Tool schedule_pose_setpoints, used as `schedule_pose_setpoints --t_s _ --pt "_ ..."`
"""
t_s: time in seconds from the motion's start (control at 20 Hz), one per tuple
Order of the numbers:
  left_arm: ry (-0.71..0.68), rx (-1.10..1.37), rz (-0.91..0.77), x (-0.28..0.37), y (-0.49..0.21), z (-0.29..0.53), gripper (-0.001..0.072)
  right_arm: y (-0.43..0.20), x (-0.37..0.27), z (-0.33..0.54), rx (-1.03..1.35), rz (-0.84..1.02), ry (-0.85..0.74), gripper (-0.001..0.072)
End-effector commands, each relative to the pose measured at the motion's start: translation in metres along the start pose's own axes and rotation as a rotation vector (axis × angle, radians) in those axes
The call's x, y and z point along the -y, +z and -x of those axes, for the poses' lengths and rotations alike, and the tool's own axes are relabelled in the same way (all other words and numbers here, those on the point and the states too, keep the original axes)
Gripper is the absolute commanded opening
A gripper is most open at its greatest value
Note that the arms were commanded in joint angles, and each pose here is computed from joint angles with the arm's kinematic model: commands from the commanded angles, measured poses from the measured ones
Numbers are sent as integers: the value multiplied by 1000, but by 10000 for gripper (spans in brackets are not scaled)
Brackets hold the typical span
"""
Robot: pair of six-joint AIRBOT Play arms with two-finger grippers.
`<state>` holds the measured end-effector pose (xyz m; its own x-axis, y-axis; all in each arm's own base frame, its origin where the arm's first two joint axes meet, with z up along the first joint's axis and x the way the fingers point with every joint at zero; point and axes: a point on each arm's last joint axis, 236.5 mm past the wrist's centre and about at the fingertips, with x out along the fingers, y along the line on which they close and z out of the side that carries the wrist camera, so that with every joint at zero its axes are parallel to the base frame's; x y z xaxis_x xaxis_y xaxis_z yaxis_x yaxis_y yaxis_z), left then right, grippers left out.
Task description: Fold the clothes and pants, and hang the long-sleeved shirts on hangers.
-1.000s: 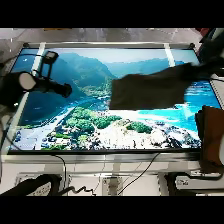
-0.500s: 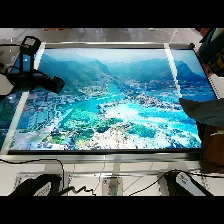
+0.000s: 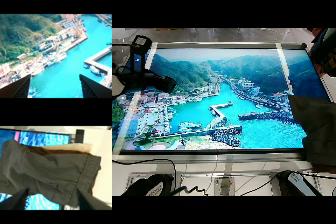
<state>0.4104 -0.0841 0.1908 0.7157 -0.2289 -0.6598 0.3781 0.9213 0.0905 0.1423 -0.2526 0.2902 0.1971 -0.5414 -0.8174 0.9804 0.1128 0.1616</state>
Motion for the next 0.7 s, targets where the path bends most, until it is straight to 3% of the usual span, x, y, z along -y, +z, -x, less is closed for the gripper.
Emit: schedule_pose_setpoints --t_s 0.0,0.1,0.3,0.65 --pt "0 2 -1 0 1 1 696 4 -17 -10 -9 84 54 375" --pt "0 3 -1 0 1 1 696 -6 -48 -16 -49 195 152 33" --pt "0 2 -1 0 1 1 696 -64 -147 -3 -148 494 447 21" --pt "0 2 -1 0 1 1 696 -149 -248 55 94 1076 641 20"
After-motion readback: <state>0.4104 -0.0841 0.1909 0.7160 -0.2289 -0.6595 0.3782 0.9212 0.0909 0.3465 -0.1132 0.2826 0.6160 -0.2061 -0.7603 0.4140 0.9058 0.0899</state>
